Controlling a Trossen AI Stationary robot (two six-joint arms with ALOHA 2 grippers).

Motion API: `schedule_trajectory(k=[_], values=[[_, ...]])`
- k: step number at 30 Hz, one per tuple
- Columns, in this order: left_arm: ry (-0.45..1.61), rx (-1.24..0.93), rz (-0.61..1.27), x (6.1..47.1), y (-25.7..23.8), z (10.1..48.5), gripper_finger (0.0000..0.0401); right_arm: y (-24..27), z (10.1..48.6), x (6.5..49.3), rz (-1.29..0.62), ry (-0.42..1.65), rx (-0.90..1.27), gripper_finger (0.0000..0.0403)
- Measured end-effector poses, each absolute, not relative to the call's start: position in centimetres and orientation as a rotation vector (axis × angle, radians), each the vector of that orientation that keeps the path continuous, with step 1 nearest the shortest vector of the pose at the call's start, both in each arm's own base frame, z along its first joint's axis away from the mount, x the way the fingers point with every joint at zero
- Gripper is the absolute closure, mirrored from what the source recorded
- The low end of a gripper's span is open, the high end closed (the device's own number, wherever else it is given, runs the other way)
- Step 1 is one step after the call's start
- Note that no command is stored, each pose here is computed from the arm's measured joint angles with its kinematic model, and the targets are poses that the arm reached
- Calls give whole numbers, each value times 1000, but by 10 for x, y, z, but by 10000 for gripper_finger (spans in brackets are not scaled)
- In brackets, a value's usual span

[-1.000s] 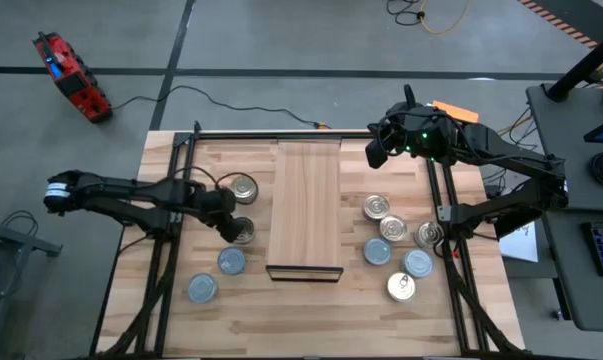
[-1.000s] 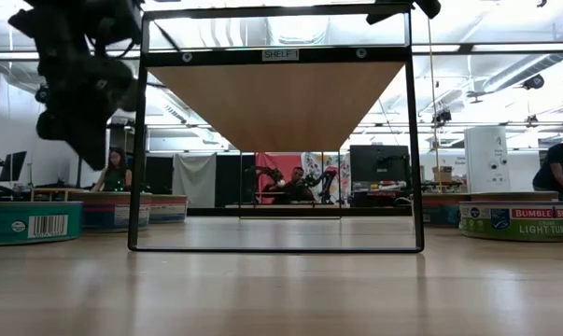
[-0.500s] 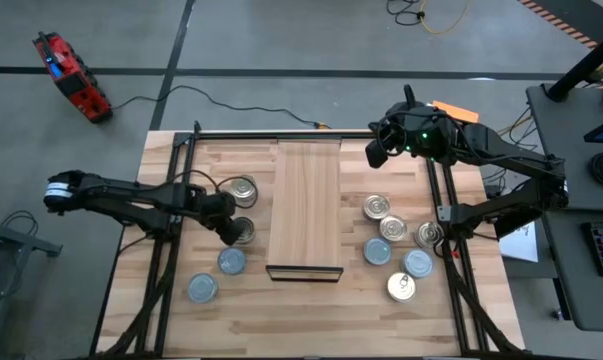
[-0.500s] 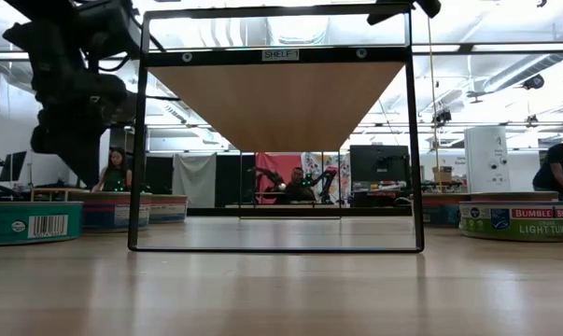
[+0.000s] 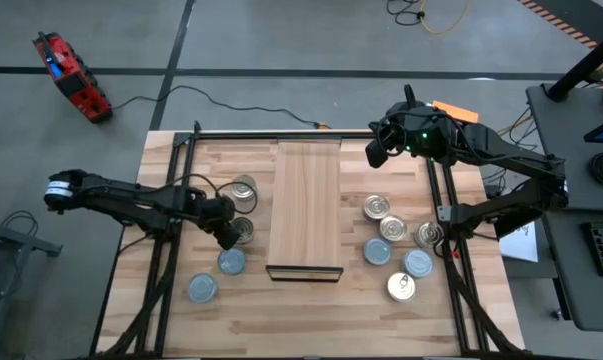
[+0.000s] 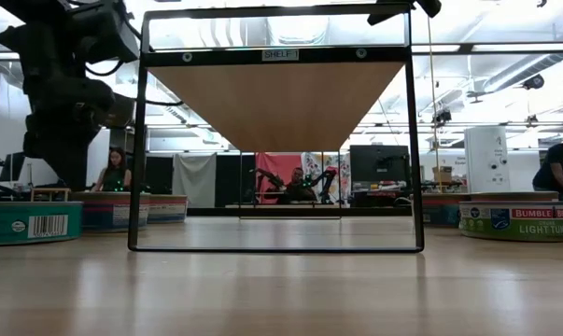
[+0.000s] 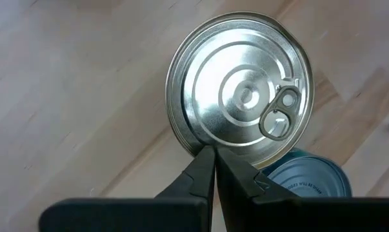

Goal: Stack canned seafood by type on shelf
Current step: Put the blue-pink tuna can on the shelf

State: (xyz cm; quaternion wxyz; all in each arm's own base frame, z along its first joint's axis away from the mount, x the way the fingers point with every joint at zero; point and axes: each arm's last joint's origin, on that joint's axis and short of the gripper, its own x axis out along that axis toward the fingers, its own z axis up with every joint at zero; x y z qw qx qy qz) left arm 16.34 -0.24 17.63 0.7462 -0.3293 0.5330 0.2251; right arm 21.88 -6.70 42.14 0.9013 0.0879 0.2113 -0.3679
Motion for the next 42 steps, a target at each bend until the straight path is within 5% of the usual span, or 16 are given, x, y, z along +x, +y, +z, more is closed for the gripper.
schedule_trajectory(k=[42], values=[[1235,-774,709,144,-3,153,401,-67,421,219,-762,439,178,394]])
